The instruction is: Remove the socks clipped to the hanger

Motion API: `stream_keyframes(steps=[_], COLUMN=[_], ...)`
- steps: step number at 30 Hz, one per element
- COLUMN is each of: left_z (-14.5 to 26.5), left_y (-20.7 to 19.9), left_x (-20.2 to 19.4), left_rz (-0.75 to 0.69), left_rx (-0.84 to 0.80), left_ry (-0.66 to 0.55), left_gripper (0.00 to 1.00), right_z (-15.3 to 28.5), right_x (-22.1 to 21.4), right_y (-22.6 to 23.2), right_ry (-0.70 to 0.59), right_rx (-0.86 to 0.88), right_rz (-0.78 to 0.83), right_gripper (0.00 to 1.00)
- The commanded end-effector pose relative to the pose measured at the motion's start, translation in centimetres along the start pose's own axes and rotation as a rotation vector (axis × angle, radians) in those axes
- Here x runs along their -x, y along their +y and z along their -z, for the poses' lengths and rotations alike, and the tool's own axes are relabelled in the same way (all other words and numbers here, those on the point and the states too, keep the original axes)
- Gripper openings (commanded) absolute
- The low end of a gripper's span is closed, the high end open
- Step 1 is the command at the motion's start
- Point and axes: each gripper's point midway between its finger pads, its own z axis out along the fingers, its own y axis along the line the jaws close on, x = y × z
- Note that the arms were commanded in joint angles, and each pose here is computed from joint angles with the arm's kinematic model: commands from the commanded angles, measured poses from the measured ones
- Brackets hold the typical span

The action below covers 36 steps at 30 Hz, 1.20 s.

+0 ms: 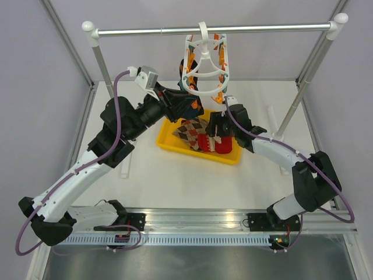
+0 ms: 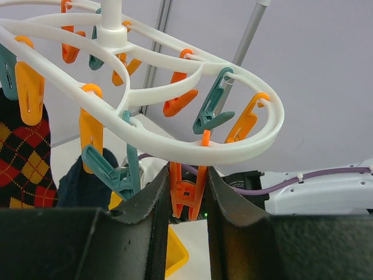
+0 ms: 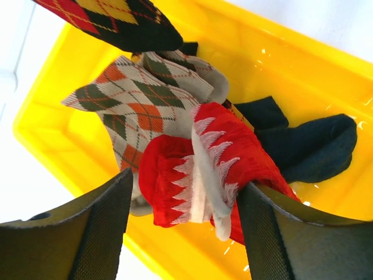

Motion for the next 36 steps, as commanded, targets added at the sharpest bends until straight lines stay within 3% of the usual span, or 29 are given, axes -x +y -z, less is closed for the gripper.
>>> stream_keyframes(steps=[1, 7, 17, 27, 36], left_z=[0.0, -0.2, -0.3, -0.7, -1.1], left_y=[-0.8, -0.7, -0.5, -0.1, 0.0], left_x=[2.6, 2.4, 2.1, 1.6, 1.4], left_rz=[-0.017, -0.016, -0.016, -0.006, 0.010], left_rx=[-0.018, -0.016, -0.009, 0.006, 0.010], left_ry=[-0.065, -0.060, -0.056, -0.046, -0.043], left_gripper=[0.02, 0.02, 0.02, 0.02, 0.02], right_z=[1.7, 2.9, 5.7, 9.0, 8.2], right_x=[2.7, 2.8, 4.1, 5.4, 5.5], right_y=[1.4, 1.6, 2.3, 8.9, 11.1], right_ry=[-0.086, -0.084, -0.147, -0.357, -0.444], right_rx=[0.045, 0.046, 0.061, 0.198, 0.329], right_rz=[-0.017, -0.040, -0.060, 0.059, 0.042], right_gripper=[0.74, 0.79, 0.77, 0.80, 0.87])
